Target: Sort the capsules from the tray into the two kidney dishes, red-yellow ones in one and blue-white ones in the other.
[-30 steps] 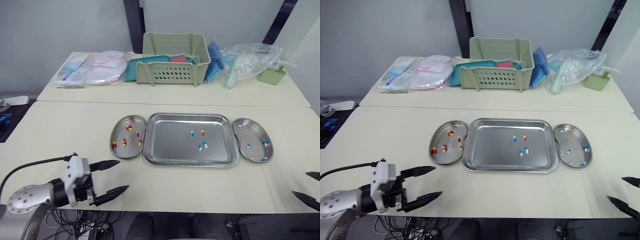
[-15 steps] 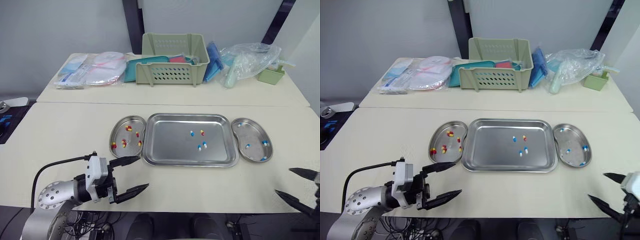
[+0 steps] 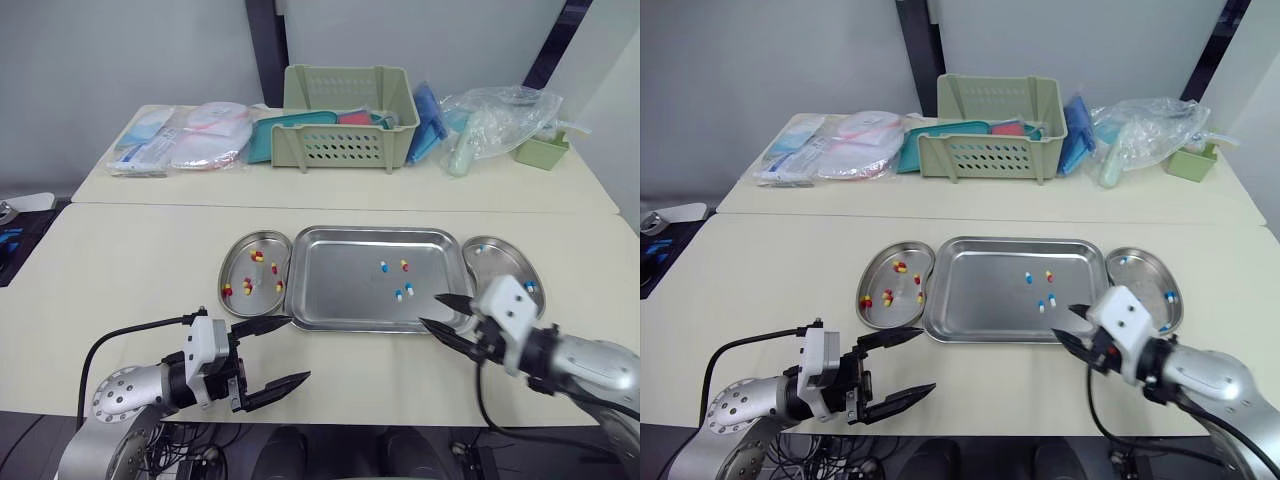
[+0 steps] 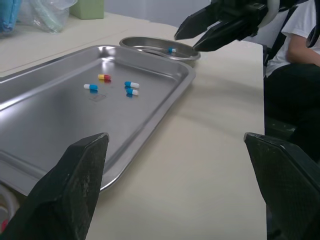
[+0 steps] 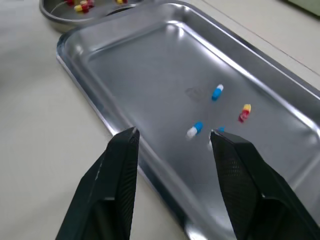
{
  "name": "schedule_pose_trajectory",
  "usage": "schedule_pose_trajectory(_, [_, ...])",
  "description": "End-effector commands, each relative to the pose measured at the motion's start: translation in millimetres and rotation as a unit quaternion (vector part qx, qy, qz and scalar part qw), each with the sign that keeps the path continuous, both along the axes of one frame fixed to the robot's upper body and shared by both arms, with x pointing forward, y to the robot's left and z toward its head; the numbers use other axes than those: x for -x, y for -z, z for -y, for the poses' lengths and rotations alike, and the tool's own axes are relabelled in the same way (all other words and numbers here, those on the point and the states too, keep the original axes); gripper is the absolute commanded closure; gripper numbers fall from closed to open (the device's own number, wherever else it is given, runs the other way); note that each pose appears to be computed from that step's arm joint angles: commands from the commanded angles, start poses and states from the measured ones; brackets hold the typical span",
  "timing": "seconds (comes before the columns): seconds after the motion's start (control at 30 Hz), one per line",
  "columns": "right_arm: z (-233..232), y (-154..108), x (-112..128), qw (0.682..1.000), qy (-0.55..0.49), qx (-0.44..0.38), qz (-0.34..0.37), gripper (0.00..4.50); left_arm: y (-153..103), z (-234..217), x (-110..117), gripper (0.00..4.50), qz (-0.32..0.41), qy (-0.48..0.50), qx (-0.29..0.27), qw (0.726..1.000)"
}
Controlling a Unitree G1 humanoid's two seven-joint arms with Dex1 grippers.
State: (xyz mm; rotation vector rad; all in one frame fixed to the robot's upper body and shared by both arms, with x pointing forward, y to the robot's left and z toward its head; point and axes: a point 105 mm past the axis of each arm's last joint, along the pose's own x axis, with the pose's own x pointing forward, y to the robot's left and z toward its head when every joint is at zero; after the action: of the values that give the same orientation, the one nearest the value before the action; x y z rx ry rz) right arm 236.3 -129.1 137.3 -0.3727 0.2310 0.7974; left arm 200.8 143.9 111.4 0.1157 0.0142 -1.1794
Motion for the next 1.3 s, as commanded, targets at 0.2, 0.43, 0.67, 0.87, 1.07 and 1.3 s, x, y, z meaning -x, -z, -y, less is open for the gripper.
schedule_pose_trajectory(0.2, [-23, 20, -34, 0.994, 0.094, 0.024, -0.048, 2.01, -8, 6, 0, 0.0, 0.024, 0.0, -0.002, 1.0])
schedule_pose_trajectory(0.43, [-26, 26, -42, 0.991, 0.111, 0.041, -0.063, 2.01, -9, 10, 0, 0.0, 0.025, -0.002, 0.0, 1.0])
schedule_pose_trajectory(0.67, [-32, 31, -45, 0.99, 0.112, 0.038, -0.074, 2.01, -9, 12, -1, 0.0, 0.026, -0.005, 0.001, 1.0])
schedule_pose_trajectory(0.87, [-32, 37, -48, 0.989, 0.117, 0.038, -0.082, 2.01, -10, 13, -1, 0.0, 0.026, -0.006, -0.001, 1.0])
schedule_pose_trajectory(1.07, [-32, 42, -51, 0.987, 0.124, 0.037, -0.091, 2.01, -11, 14, -2, 0.0, 0.027, -0.007, -0.002, 1.0])
schedule_pose_trajectory(1.3, [-32, 50, -52, 0.986, 0.128, 0.045, -0.097, 2.01, -10, 15, -3, 0.0, 0.025, -0.008, -0.004, 1.0])
